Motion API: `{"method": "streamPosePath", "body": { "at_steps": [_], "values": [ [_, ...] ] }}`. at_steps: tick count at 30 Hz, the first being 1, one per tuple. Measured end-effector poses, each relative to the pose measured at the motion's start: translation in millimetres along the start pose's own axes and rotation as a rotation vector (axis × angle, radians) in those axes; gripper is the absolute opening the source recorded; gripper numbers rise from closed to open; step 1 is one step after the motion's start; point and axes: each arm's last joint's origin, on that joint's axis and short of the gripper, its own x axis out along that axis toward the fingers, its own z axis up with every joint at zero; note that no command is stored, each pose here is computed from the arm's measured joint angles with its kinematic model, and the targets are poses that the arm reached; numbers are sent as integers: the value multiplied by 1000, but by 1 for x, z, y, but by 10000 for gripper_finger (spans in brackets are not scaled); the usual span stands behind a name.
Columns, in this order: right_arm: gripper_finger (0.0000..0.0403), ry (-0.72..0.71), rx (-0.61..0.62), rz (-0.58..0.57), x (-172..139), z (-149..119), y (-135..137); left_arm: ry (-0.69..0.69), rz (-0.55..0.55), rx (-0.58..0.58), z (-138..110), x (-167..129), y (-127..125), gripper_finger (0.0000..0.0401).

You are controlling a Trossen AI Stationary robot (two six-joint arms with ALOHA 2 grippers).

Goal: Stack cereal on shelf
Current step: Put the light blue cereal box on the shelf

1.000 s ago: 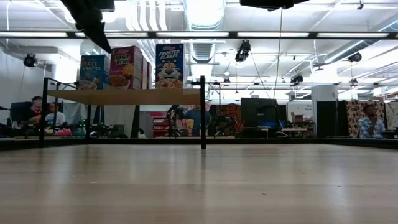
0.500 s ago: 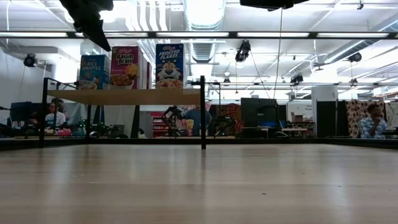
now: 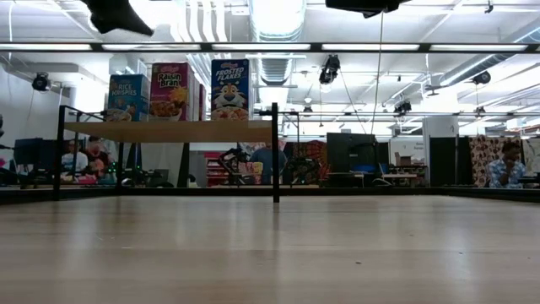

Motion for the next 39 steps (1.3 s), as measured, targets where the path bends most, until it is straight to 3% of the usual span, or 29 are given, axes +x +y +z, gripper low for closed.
{"method": "streamPosePath", "body": {
  "at_steps": [10, 18, 24, 33, 39],
  "values": [
    [12, 44, 321, 55, -3, 7, 6, -242, -301, 83, -15, 27, -51, 0],
    [12, 219, 621, 267, -2, 24, 33, -340, -457, 129, -35, 38, -84, 0],
    [12, 516, 624, 333, 9, 36, 62, -439, -467, 173, -35, 41, -90, 0],
    [12, 1114, 590, 291, 11, 32, 95, -450, -483, 128, -32, 46, -95, 0],
    [12, 1280, 438, 329, -1, 32, 120, -421, -524, 96, -33, 53, -108, 0]
  ]
}}
